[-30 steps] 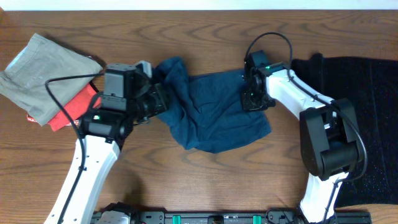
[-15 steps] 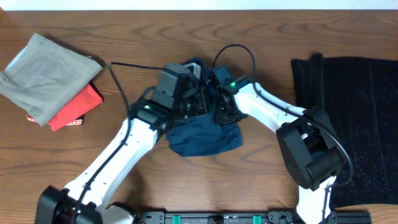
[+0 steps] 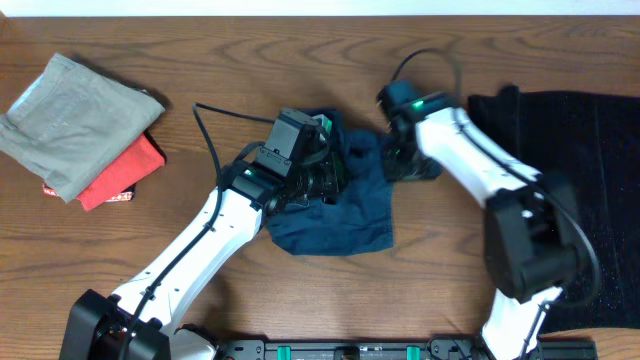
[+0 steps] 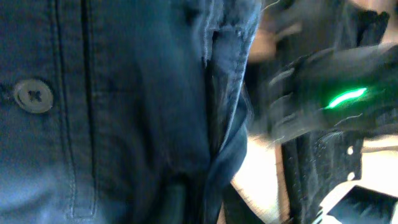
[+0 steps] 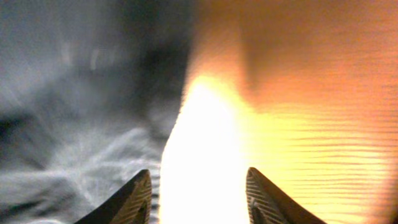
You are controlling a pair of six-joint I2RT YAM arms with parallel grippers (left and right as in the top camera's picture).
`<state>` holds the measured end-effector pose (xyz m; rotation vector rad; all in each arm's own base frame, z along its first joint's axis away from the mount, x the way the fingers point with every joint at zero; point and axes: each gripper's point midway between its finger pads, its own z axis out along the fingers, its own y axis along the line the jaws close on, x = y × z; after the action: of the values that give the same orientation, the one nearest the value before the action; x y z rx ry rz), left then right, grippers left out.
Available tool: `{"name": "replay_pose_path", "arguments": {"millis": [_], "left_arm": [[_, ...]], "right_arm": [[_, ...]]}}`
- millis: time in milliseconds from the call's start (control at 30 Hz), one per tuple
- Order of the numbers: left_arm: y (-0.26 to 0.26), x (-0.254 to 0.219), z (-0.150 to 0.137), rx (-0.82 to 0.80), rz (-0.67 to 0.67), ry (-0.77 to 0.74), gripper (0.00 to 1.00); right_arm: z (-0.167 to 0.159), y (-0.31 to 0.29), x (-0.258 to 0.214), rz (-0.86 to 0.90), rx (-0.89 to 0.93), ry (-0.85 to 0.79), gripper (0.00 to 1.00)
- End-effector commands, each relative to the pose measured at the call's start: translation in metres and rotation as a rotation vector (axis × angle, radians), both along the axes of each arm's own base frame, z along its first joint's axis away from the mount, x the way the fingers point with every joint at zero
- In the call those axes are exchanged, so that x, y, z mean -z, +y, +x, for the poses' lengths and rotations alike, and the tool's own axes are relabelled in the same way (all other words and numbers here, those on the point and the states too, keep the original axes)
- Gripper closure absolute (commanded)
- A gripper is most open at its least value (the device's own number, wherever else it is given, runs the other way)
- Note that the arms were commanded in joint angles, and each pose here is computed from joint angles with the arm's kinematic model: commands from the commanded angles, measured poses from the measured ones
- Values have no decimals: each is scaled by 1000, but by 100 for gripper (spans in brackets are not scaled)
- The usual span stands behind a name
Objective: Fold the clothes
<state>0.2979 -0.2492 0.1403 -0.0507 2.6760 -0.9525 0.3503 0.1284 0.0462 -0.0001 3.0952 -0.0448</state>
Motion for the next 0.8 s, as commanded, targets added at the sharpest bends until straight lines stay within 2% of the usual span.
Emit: {"name": "replay_pose_path", "arguments": {"millis": [0, 67, 167, 233, 367, 467, 533, 600, 767], "left_arm": [[-5, -9, -1, 18, -13, 1, 41], [-8, -10, -6, 69, -19, -13, 33], [-16, -22, -9, 168, -62, -75, 31], [-10, -27, -3, 174, -55, -121, 31], [27, -31, 25, 44, -5, -159, 32], [70, -19, 45, -95, 87, -146, 31], [104, -8, 56, -196, 168, -127, 29], [124, 2, 62, -248, 205, -102, 23], [139, 37, 65, -273, 237, -5, 12]], "right_arm": [[23, -16, -52, 40, 50, -148, 45], [25, -20, -63, 65, 63, -171, 43], [24, -22, -68, 75, 41, -178, 43], [21, -16, -68, 96, 11, -165, 43], [9, 20, -66, 260, -134, -111, 43], [-4, 51, -65, 386, -248, -75, 41], [-10, 59, -57, 385, -264, -55, 39], [-13, 67, -48, 385, -274, -43, 38], [-26, 78, -16, 376, -265, 14, 37]]}}
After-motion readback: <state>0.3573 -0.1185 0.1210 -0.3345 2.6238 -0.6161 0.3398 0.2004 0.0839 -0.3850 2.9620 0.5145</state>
